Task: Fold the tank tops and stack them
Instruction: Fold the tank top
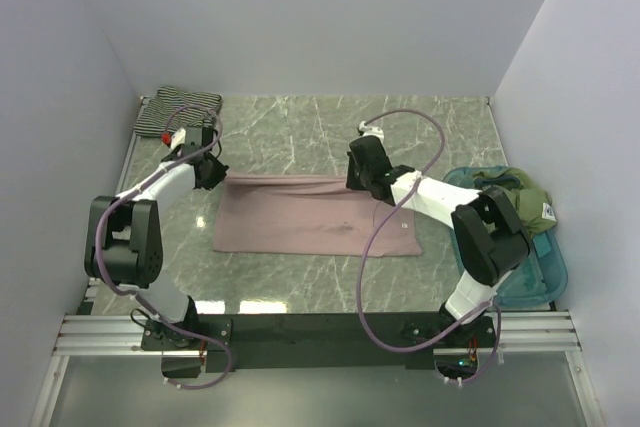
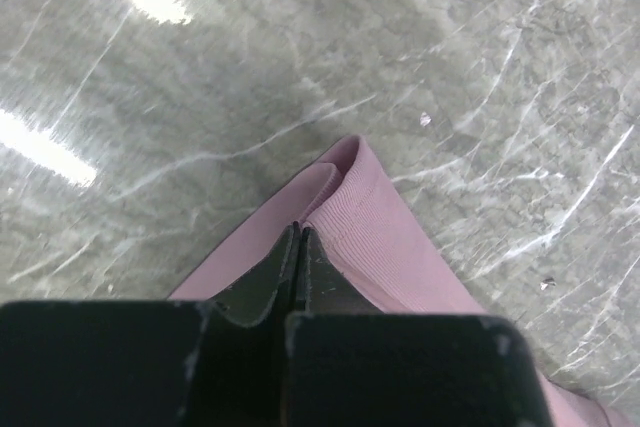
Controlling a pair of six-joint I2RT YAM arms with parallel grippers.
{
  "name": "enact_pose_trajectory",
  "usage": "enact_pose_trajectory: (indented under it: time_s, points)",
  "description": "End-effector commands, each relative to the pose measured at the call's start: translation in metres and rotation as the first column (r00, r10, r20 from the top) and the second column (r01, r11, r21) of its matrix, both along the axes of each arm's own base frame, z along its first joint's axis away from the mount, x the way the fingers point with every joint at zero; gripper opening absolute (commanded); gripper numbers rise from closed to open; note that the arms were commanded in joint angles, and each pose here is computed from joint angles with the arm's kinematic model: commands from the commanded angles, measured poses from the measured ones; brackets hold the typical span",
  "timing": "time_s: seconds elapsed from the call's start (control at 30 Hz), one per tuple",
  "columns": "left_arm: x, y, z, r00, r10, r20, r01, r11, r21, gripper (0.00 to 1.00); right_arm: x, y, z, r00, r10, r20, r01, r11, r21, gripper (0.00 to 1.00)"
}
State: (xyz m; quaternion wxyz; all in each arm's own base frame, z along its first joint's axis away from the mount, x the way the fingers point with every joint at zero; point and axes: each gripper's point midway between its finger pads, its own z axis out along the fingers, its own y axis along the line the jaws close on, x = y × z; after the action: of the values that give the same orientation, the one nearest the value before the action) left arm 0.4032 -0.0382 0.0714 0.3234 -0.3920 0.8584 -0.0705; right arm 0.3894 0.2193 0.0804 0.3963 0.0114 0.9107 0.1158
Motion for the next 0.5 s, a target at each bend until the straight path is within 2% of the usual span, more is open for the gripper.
enact_pose_trajectory:
  time_s: [0.0,0.37,0.47]
  points:
    - [-0.008,0.01,0.013,0.997,0.066,0.035,-0.067,0.998,0.021,0.01,-0.004,-0.004,0.014,0.997,-0.04,0.06,0.039,0.999,0.009,0.11]
    - [-0.031,0.008,0.012,0.996,0.074,0.044,-0.074,0.997,-0.009,0.01,-0.031,-0.008,-0.008,0.998,-0.056,0.034,0.057,0.998,-0.005,0.11]
    - [-0.035,0.007,0.011,0.996,0.07,0.054,-0.069,0.997,-0.021,0.01,-0.03,-0.005,-0.006,0.997,-0.055,0.056,0.055,0.998,0.01,0.14]
